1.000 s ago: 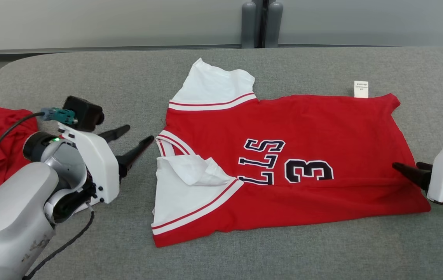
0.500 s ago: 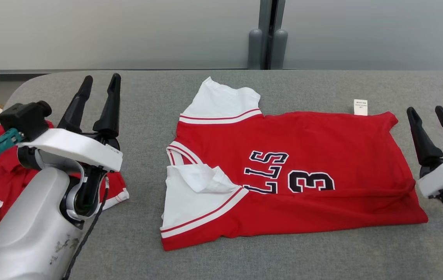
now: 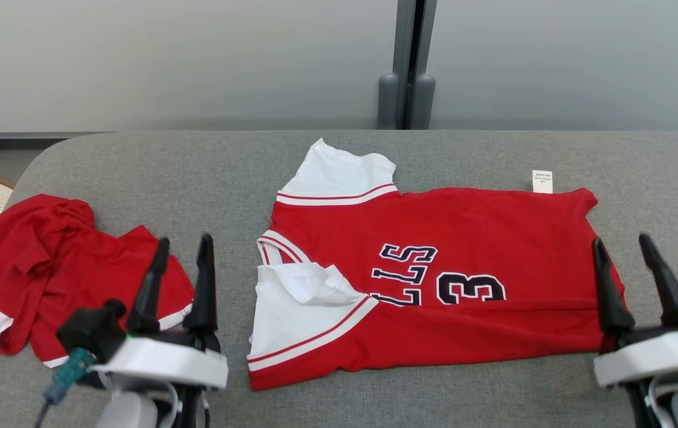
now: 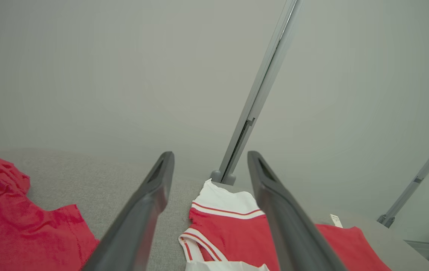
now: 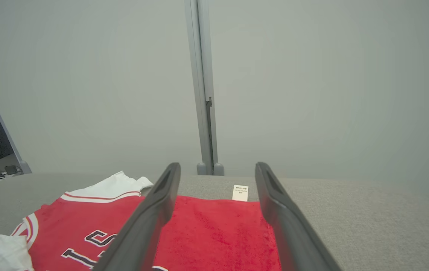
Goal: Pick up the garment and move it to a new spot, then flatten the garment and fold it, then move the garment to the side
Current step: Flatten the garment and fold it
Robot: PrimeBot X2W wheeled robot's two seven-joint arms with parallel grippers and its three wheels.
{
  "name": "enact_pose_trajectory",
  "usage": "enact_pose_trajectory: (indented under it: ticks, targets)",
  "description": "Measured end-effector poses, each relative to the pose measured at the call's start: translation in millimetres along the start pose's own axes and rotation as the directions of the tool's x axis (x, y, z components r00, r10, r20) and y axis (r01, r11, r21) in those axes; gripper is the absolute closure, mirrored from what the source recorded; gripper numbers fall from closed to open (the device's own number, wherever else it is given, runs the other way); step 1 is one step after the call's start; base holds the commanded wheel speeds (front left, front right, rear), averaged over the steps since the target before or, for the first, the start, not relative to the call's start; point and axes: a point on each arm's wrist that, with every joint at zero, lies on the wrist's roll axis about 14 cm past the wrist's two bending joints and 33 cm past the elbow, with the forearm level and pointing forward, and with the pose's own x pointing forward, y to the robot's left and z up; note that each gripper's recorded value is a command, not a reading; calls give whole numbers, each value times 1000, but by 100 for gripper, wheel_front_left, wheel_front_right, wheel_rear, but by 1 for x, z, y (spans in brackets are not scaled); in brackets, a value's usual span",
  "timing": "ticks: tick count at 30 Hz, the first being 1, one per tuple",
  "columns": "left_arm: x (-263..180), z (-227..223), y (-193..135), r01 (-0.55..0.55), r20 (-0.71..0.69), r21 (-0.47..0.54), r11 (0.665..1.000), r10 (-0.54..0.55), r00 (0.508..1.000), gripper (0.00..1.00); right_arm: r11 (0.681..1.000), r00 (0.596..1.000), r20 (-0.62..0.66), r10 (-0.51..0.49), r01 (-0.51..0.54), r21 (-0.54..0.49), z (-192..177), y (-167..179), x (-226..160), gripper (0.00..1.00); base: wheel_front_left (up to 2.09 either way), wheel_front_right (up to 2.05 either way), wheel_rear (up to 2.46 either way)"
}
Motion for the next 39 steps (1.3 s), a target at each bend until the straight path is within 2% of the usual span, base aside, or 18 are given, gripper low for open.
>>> enact_pose_trajectory:
  ticks: [7, 14, 22, 28, 36, 37, 38, 39]
  targets:
    - [-39, -50, 10, -20, -155, 78, 997, 32, 987, 0, 996, 998, -28, -56, 57, 62, -19, 10, -24, 0, 0, 0, 0]
    - [-49, -80, 3, -18, -251, 57, 998, 32, 968, 0, 996, 998, -26, -61, 63, 65, -19, 13, -27, 0, 0, 0, 0]
    - [-58, -128, 1, 18, -407, 121, 993, 33, 913, 0, 994, 996, -27, -86, 88, 64, -20, 5, -30, 0, 0, 0, 0]
    - [-71, -163, 13, 18, -532, 201, 979, 94, 841, 0, 992, 993, -36, -111, 113, 62, -22, -3, -35, 0, 0, 0, 0]
    - [-68, -182, 16, 63, -605, 243, 968, 100, 790, 0, 990, 991, -44, -130, 133, 55, -25, -10, -38, 0, 0, 0, 0]
    - [-67, -184, 15, 73, -613, 245, 967, 96, 785, 5, 989, 990, -42, -134, 136, 54, -24, -12, -38, 0, 0, 0, 0]
    - [-66, -185, 13, 85, -618, 245, 966, 88, 781, 92, 989, 990, -42, -138, 140, 51, -24, -13, -37, 0, 0, 0, 0]
    - [-65, -185, 12, 94, -621, 240, 966, 79, 780, 100, 988, 989, -43, -144, 146, 46, -24, -15, -38, 0, 0, 0, 0]
